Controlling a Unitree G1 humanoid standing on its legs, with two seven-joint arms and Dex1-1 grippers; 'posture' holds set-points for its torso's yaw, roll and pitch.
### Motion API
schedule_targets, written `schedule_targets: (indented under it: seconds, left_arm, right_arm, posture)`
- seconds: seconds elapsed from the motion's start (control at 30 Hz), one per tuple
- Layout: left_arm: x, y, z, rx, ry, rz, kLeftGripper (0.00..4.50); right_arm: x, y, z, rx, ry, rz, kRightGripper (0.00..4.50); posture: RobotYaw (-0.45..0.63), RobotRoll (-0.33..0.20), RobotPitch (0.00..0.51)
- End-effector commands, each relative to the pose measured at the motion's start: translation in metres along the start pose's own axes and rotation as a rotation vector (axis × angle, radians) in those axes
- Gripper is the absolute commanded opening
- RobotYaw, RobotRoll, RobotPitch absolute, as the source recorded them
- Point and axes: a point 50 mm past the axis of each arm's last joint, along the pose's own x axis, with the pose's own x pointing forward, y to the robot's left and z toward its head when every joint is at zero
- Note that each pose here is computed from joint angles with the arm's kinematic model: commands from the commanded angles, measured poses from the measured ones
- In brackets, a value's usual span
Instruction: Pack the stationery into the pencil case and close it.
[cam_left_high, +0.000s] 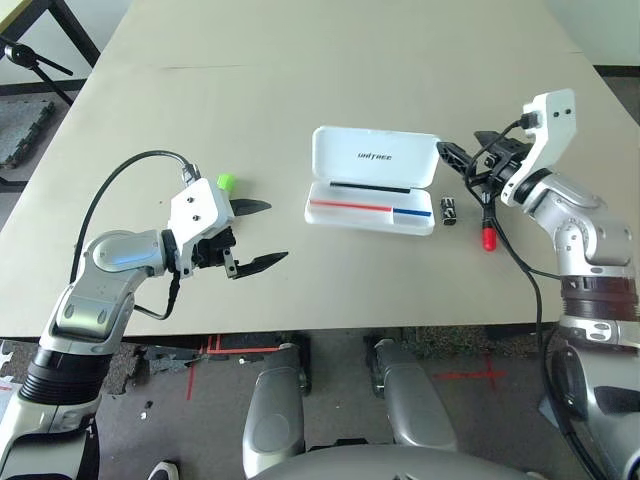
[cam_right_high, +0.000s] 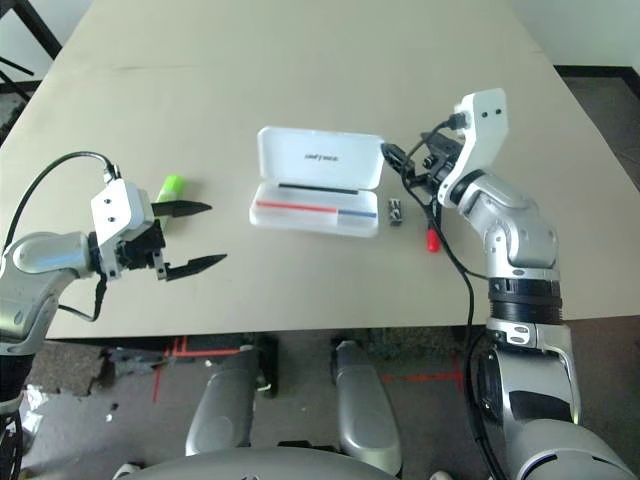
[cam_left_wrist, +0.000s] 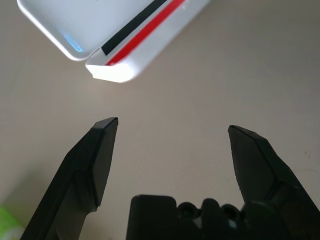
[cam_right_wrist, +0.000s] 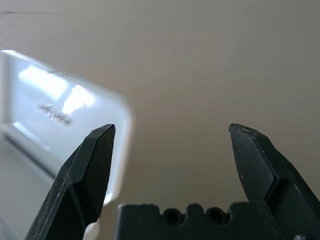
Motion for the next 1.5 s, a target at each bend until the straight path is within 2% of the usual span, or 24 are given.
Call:
schedule_targets:
  seconds: [0.03, 0.2, 0.43, 0.63, 0.83, 0.93, 1.17, 1.5]
  left_arm:
    - [0.002, 0.001, 0.001, -0.001, -0.004, -0.005, 4.45]
    - [0.003, -0.001, -0.004, 0.009, 0.014, -0.007, 4.45]
    - [0.006, -0.002, -0.005, 0.006, 0.015, -0.009, 4.45]
    - [0.010, 0.003, -0.003, 0.037, 0.017, -0.006, 4.45]
    - [0.015, 0.011, 0.000, 0.056, -0.003, 0.017, 4.45]
    - [0.018, 0.021, 0.004, 0.076, -0.026, 0.046, 4.45]
    - [0.026, 0.029, 0.005, 0.095, -0.044, 0.044, 4.45]
    - [0.030, 0.036, 0.012, 0.128, -0.073, 0.051, 4.45]
  right_arm:
    - [0.002, 0.019, -0.004, -0.003, -0.006, 0.137, 4.50]
    - [0.004, 0.039, 0.002, -0.036, -0.076, 0.327, 4.50]
    - [-0.007, 0.044, 0.013, -0.096, -0.109, 0.493, 4.50]
    - [-0.019, 0.054, 0.005, -0.112, 0.002, 0.637, 4.50]
    - [-0.025, 0.058, 0.012, -0.092, -0.005, 0.692, 4.50]
    - [-0.034, 0.056, 0.014, -0.076, 0.048, 0.720, 4.50]
    - [-0.054, 0.065, -0.004, -0.044, 0.233, 0.826, 4.50]
    - [-0.052, 0.062, 0.007, -0.052, 0.190, 0.824, 4.50]
  posture:
    - [-0.04, 0.000, 0.239]
    - [-0.03, 0.000, 0.245]
    - [-0.04, 0.000, 0.251]
    - [-0.04, 0.000, 0.254]
    - [-0.06, 0.000, 0.249]
    - [-0.08, 0.000, 0.242]
    - [-0.10, 0.000, 0.222]
    - [-0.10, 0.000, 0.185]
